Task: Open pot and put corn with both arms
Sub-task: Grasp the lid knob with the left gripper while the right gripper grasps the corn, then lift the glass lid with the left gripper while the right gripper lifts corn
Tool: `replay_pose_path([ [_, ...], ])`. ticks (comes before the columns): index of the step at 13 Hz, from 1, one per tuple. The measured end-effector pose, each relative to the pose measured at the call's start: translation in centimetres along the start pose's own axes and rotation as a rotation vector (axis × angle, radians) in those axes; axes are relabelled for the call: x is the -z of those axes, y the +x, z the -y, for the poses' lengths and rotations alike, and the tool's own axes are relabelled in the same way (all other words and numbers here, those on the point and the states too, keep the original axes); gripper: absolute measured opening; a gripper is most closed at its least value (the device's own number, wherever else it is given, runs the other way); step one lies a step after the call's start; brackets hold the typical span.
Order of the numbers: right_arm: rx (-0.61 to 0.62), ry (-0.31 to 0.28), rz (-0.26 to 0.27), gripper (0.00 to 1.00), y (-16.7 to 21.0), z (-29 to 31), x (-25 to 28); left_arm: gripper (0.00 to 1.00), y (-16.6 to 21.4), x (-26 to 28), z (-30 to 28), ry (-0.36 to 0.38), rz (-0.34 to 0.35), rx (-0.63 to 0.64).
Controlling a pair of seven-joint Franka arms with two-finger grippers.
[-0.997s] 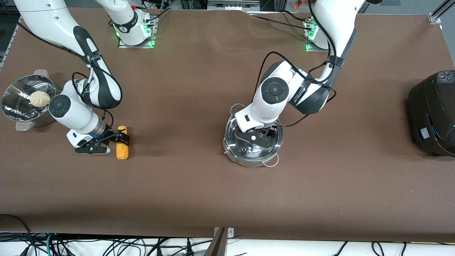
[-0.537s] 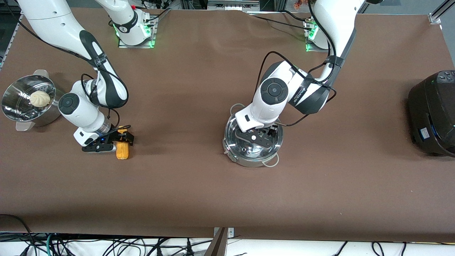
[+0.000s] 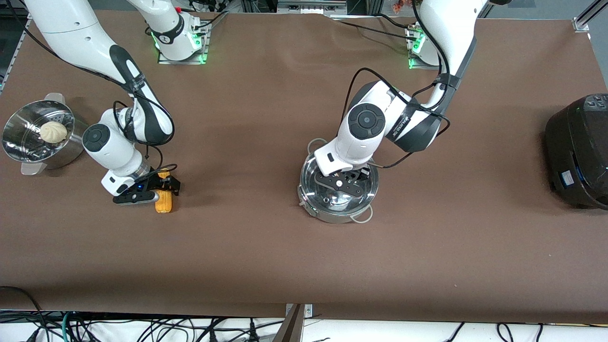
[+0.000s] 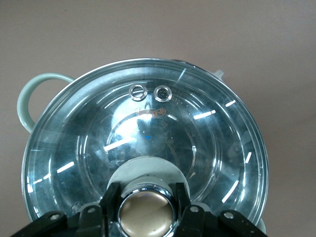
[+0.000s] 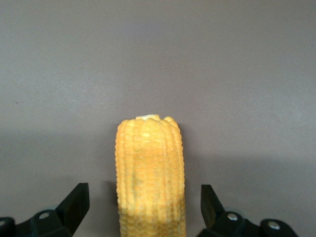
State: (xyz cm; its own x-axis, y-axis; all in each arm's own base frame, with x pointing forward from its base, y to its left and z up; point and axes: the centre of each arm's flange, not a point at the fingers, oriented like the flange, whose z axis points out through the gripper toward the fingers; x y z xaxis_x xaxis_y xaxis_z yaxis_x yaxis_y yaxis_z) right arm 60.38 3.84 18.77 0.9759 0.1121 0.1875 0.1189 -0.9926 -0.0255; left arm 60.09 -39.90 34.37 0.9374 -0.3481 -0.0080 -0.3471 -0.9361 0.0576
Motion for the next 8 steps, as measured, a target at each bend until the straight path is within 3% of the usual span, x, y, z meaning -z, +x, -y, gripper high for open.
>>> replay_pose_path([
  [3, -0.001, -0.001, -0.005, 0.95, -0.1, -0.1, -0.3, 0.50, 0.0, 0.7, 0.0, 0.003, 0.009, 0.001],
  [6, -0.001, -0.001, -0.005, 0.57, -0.2, -0.2, -0.4, 0.50, -0.9, 4.3, 0.6, 0.021, 0.049, 0.009],
  [8, -0.002, -0.002, -0.008, 0.46, -0.1, -0.2, -0.4, 0.50, -2.0, 8.7, 1.6, 0.032, 0.056, 0.022],
])
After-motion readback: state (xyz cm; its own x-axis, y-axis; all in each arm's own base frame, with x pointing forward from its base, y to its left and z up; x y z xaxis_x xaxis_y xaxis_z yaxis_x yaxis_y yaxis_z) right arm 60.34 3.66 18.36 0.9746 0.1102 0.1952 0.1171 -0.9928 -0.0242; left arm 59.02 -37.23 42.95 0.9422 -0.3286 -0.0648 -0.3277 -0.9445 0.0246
